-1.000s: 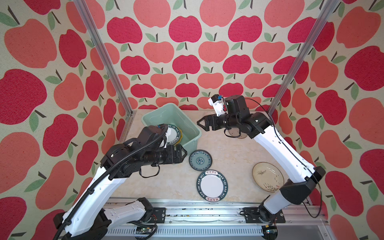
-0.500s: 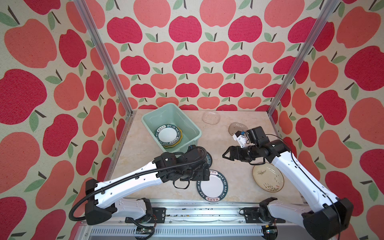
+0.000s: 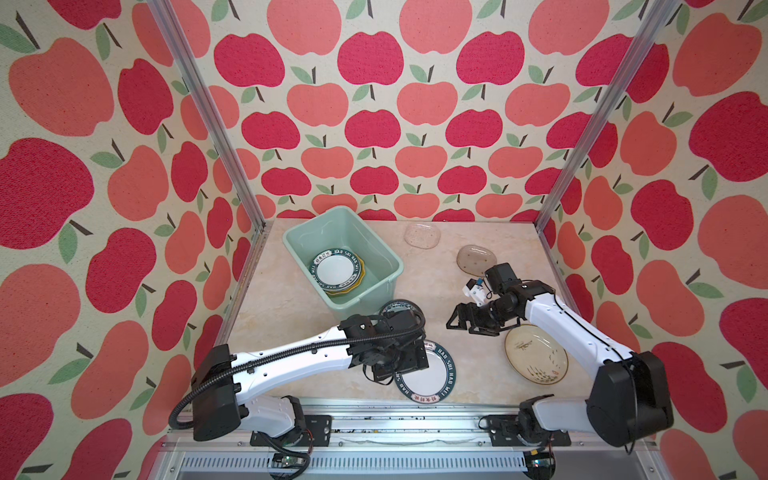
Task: Place the plates into the plastic bin on the countertop
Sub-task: 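Raise the right gripper from the bin and move both grippers to the next plate, then tilt the second green-rimmed plate up with the left gripper while the right gripper grips it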
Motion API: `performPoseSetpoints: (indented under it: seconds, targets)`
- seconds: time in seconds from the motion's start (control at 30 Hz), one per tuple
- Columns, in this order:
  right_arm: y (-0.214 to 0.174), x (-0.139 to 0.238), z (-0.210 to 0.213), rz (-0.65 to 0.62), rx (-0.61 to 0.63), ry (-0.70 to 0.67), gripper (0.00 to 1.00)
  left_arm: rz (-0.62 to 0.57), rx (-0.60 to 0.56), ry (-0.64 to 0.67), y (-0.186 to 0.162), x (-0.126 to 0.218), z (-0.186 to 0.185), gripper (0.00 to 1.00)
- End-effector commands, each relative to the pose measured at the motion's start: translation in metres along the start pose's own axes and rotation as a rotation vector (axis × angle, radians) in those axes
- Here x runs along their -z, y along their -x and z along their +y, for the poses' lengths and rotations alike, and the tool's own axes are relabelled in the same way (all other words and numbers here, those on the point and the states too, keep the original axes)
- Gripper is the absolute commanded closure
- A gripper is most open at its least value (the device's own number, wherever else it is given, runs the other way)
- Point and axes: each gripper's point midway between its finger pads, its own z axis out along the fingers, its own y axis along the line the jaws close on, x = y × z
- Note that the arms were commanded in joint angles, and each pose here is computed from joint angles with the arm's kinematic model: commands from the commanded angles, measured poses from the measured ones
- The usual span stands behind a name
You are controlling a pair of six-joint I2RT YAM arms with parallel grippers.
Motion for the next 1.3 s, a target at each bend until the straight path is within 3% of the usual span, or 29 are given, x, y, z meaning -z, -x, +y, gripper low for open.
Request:
performPoseSetpoints:
  seconds: [0.0,0.17,0.6,1.0,1.27]
  targets:
    - [-0.002,-0.012,0.001,0.018,0.066,0.058,0.09,0.063,0.122,-0.006,-0.006,-0.013,0.006,0.06]
    - [-0.007,-0.031,0.006,0.066,0.074,0.137,0.13,0.085,0.189,-0.024,-0.005,-0.026,0.012,0.06]
    - [-0.038,-0.067,-0.018,0.197,0.061,0.096,0.16,0.149,0.298,-0.019,-0.002,-0.057,0.018,0.07]
    - [-0.046,-0.073,-0.01,0.239,0.102,0.117,0.2,0.124,0.459,0.015,0.001,-0.067,0.04,0.08]
    - [-0.049,-0.083,-0.006,0.282,0.108,0.13,0.3,0.109,0.546,-0.006,0.007,-0.084,0.045,0.09]
